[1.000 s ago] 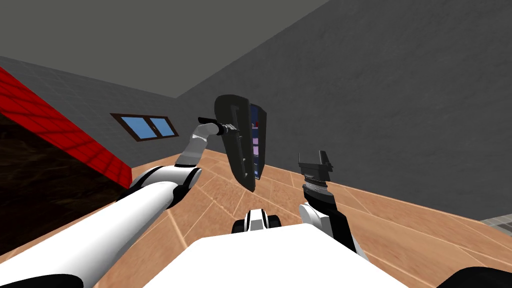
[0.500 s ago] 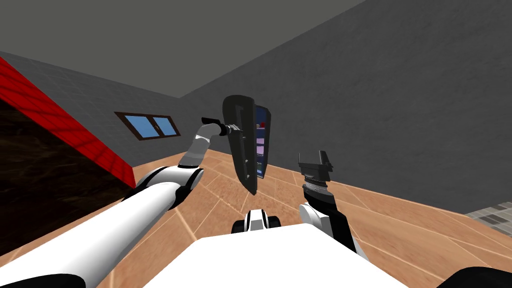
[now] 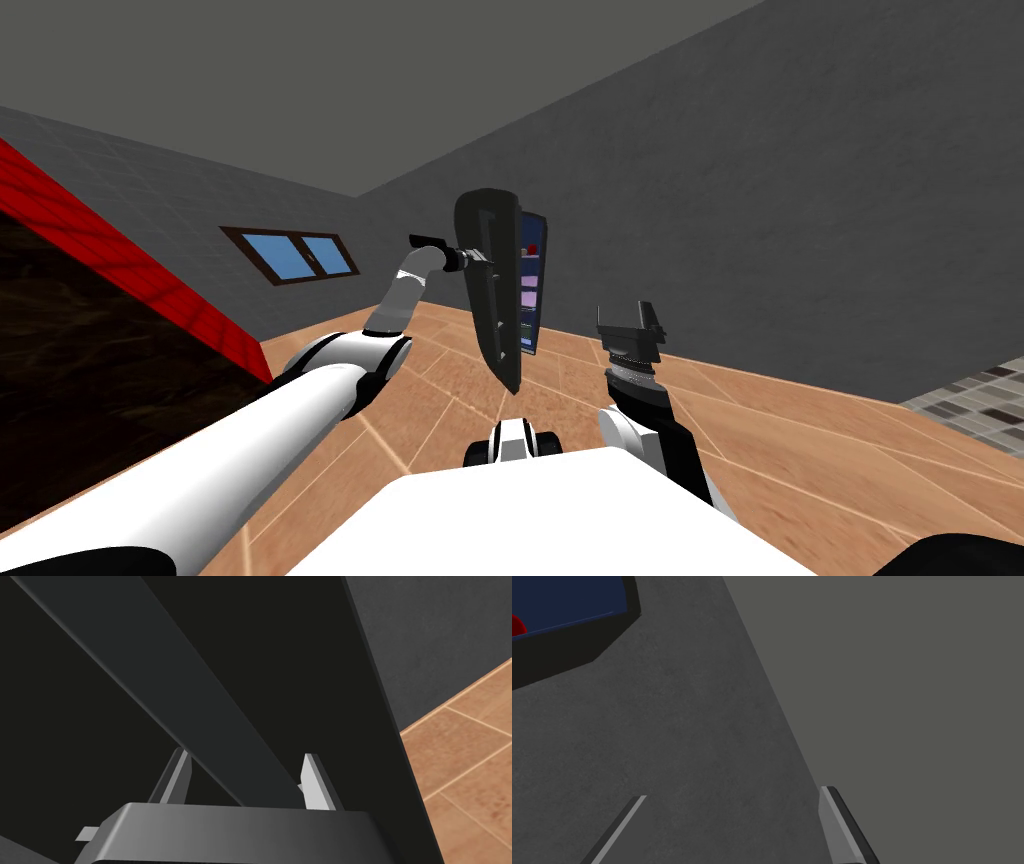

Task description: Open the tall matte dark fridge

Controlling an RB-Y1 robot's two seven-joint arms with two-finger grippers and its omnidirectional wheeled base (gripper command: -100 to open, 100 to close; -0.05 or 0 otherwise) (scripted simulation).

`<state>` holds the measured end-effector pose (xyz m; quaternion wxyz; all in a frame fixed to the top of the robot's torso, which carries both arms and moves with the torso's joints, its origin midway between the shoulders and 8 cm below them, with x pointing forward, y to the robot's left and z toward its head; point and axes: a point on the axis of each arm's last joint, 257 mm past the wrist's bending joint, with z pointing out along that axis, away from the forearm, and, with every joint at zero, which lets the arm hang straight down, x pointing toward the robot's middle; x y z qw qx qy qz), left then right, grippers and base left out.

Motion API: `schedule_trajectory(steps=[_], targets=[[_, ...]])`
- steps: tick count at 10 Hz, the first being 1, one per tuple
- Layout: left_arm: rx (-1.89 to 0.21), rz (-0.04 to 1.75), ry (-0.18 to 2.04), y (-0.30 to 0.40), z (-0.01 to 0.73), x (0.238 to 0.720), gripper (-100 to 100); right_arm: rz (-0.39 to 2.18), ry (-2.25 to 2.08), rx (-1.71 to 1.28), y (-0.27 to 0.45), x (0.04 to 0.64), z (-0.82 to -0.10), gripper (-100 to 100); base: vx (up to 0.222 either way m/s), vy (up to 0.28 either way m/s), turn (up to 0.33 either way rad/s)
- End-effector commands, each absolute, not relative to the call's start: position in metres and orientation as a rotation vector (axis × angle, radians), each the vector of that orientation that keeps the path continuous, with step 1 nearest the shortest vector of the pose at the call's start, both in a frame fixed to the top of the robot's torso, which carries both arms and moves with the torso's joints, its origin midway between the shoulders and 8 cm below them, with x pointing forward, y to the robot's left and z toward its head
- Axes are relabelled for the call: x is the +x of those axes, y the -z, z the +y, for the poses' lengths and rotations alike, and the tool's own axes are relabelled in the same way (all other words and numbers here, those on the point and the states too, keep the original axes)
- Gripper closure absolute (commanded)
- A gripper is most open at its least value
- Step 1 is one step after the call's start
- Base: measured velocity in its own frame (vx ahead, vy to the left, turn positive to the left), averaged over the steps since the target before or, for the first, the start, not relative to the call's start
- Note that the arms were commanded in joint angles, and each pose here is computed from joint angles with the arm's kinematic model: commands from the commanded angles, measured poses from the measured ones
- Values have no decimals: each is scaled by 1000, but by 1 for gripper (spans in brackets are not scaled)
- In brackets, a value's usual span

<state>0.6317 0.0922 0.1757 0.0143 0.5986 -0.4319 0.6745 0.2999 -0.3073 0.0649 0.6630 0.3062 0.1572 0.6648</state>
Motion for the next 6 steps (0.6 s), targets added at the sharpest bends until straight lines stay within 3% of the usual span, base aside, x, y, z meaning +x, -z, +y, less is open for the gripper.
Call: schedule_trajectory(steps=[1,6], targets=[[1809,-1364,-2104,-183,82,621,100,355,-1502,692,-65,300,-307,0,-39,274,-40],[1699,-1420,-2061,-185,50,596,100,355,-1502,692,-65,300,-307,0,3,274,-43]])
